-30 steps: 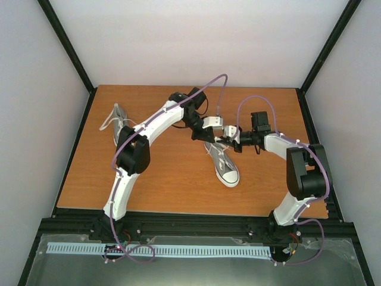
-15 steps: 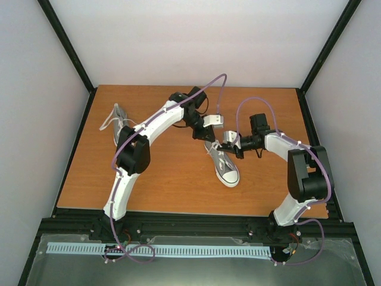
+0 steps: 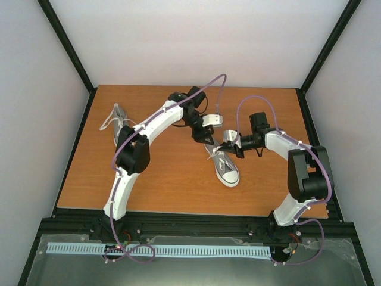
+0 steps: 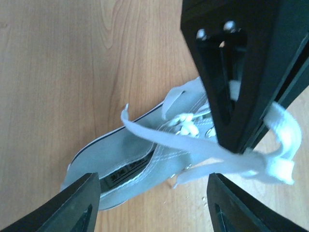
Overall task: Tie the shoes
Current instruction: Cross the shoelace with the shoelace.
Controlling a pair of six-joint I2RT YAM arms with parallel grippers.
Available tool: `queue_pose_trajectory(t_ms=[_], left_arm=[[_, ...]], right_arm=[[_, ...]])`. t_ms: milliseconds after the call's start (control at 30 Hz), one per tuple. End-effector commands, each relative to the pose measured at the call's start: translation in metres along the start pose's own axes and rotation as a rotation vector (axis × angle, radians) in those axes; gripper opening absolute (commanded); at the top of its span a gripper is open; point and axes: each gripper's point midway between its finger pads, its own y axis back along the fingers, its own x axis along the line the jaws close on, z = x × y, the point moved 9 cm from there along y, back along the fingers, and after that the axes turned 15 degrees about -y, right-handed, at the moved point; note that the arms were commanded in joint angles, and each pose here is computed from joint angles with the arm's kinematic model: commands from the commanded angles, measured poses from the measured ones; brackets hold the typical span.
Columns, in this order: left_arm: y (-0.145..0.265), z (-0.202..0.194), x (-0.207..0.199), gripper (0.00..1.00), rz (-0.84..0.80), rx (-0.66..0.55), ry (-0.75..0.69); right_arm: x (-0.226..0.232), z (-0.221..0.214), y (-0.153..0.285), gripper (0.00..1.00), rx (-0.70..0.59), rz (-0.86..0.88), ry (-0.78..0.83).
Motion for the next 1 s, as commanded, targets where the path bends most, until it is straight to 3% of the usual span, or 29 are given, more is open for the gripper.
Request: queue_pose_trajectory(t_ms=[0,167,233,300,400,700,967], left_arm=[[0.04,0.014,0.003,0.65,0.091,0.003,-0.072],[0.05,0.026,-0.023,0.72,0.039,-0.081,-0.004],[0.045,0.028,-0.037,0.8,0.013,-0.094,0.008],[0.034,0.031,-0.045,0.88,0.012,-0.072,0.031],[0.017,0.036,-0.047,0.88,0.045,-0.033,0.023],[-0.004,0.027,-0.021,0.76,0.173,0.029,0.034],[-0.01,0.02,-0.021,0.62,0.167,0.068,0.015]], right_arm=[[-0.004,0.013,0.004,0.03,-0.025,-0.012,0.008],[-0.009,0.014,0.004,0.03,-0.002,-0.053,-0.064],[-0.012,0.013,0.004,0.03,0.007,-0.061,-0.09],[-0.015,0.013,0.004,0.03,0.008,-0.064,-0.114],[-0.019,0.014,0.002,0.03,0.008,-0.064,-0.157],[-0.02,0.013,0.002,0.03,0.006,-0.055,-0.189],[-0.02,0.013,0.002,0.03,0.011,-0.057,-0.191]])
